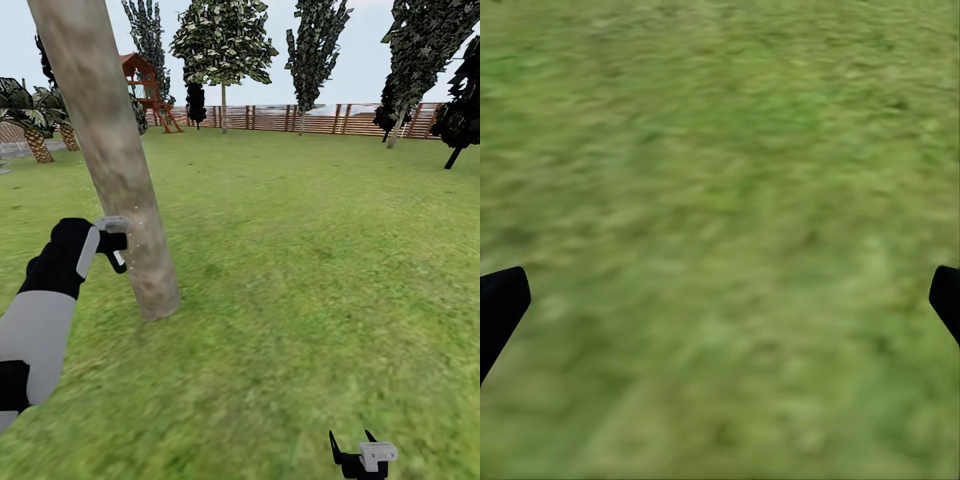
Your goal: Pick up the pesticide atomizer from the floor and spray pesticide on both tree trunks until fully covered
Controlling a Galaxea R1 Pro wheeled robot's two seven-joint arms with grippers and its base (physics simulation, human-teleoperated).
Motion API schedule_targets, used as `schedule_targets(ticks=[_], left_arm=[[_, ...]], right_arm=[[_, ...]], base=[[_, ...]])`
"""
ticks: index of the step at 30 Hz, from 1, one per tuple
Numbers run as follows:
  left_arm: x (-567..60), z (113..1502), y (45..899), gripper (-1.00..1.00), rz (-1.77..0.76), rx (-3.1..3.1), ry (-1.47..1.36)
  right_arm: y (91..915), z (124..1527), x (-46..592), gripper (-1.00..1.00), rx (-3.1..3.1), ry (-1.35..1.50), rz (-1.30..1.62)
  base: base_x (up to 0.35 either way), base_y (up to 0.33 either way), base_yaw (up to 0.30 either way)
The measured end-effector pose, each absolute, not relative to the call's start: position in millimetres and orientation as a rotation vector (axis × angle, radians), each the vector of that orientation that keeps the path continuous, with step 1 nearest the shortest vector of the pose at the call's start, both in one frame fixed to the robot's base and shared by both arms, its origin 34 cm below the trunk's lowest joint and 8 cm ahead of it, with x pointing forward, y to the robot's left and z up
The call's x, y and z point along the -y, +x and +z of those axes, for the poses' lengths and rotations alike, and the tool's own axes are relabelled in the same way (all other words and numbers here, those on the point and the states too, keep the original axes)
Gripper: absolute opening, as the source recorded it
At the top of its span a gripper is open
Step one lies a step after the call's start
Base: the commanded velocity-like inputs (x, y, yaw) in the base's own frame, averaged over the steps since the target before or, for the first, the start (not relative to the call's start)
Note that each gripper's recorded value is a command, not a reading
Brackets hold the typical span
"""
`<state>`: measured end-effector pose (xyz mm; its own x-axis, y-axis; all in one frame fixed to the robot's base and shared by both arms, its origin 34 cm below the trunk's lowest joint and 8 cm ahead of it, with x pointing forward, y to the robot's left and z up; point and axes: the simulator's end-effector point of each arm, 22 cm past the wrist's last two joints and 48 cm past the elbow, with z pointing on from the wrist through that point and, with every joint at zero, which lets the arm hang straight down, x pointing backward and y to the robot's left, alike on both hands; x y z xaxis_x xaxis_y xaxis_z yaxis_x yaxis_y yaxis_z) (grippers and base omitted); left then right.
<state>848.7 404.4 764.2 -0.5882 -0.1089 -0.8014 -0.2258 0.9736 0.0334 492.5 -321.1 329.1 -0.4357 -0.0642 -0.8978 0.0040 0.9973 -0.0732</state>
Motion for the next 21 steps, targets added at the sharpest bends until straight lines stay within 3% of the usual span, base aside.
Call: schedule_targets(ticks=[7, 15, 21], left_arm=[[-433.3, 781.9, 844.0, -1.0, 0.194, -2.173, -0.265], [-389.3, 786.8, 852.5, -1.0, 0.139, -2.165, -0.212], [-446.8, 800.9, 841.9, -1.0, 0.219, -2.143, -0.273]], right_arm=[[492.4, 329.0, 321.0, 1.0, -2.021, -0.042, -0.076], [492.4, 329.0, 321.0, 1.0, -2.021, -0.042, -0.076], [492.2, 328.8, 320.8, 1.0, -2.021, -0.042, -0.076]], base=[[0.001, 0.0, 0.0], [0.0, 0.0, 0.0], [0.0, 0.0, 0.0]])
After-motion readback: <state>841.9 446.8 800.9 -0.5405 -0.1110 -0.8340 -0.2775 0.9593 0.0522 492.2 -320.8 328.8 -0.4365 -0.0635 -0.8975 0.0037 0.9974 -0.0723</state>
